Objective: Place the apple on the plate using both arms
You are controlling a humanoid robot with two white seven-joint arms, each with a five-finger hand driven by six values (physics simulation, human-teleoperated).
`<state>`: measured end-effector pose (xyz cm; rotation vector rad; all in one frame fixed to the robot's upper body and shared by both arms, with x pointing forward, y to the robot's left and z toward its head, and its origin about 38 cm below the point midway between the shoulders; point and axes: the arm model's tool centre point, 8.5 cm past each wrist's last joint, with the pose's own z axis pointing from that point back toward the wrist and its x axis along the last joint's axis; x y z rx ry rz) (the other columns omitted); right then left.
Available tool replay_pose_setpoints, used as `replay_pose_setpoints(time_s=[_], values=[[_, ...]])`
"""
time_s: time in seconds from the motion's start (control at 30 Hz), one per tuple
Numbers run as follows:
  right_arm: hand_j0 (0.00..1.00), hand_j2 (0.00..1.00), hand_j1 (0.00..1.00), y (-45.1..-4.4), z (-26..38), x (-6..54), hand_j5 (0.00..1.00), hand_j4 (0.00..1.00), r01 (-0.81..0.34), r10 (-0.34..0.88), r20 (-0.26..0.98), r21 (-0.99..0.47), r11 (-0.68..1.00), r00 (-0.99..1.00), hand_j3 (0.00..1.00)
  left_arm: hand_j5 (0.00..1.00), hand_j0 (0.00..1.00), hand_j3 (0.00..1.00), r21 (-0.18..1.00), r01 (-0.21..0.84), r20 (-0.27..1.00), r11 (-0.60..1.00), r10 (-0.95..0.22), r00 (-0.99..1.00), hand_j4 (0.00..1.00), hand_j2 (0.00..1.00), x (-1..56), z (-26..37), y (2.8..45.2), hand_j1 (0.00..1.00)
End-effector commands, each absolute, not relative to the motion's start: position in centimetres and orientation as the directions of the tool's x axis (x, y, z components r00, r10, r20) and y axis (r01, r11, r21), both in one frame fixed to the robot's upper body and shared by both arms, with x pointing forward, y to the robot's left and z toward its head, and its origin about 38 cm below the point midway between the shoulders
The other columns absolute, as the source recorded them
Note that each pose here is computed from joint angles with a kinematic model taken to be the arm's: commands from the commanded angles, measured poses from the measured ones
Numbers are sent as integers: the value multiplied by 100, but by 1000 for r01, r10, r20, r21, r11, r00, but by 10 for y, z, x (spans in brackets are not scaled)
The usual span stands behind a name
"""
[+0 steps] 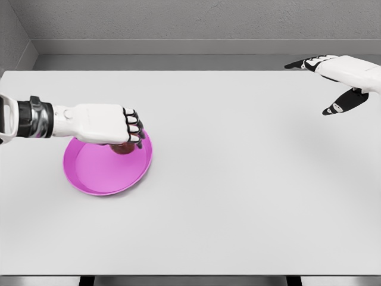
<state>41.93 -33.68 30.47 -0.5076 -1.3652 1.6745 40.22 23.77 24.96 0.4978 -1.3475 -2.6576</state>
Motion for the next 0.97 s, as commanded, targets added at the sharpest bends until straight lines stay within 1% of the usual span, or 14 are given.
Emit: replay_pose_setpoints(time_s=[0.0,0.07,0.17,0.3,0.4,0.47,0.53,0.63,0.7,0.93], values=[[100,100,100,-337,305,419,100,100,-376,827,215,-927,5,-519,100,100,100,100,806,-34,-232,-591,-261,-937,100,100,403,251,240,100],[100,100,100,-337,305,419,100,100,-376,827,215,-927,5,-519,100,100,100,100,812,-7,-216,-583,-290,-932,100,100,403,254,250,100],[100,100,100,-337,305,419,100,100,-376,826,216,-927,5,-520,100,100,100,100,874,94,-122,-477,-402,-907,100,100,420,267,269,100],[100,100,100,-337,305,419,100,100,-376,827,215,-927,5,-519,100,100,100,100,917,133,-81,-375,-503,-861,100,100,440,289,293,100],[100,100,100,-337,305,419,100,100,-376,827,215,-927,5,-519,100,100,100,100,942,187,-23,-279,-610,-792,100,100,460,298,326,100],[100,100,100,-337,305,419,100,100,-376,827,215,-927,5,-519,100,100,100,100,948,279,94,-156,-699,-709,100,100,472,286,361,100],[100,100,100,-338,305,419,100,100,-377,829,216,-926,6,-516,100,100,100,100,945,308,137,-114,-716,-684,100,100,472,280,370,100],[100,100,100,-337,305,420,100,100,-377,827,216,-926,6,-518,100,100,100,100,939,318,134,-127,-719,-682,100,100,471,274,371,100],[100,100,100,-337,305,419,100,100,-376,827,215,-927,5,-519,100,100,100,100,929,347,151,-128,-724,-673,100,100,465,261,375,100],[100,100,100,-339,305,420,100,100,-377,830,214,-926,4,-515,100,100,100,100,923,364,165,-127,-724,-669,100,100,463,252,375,100]])
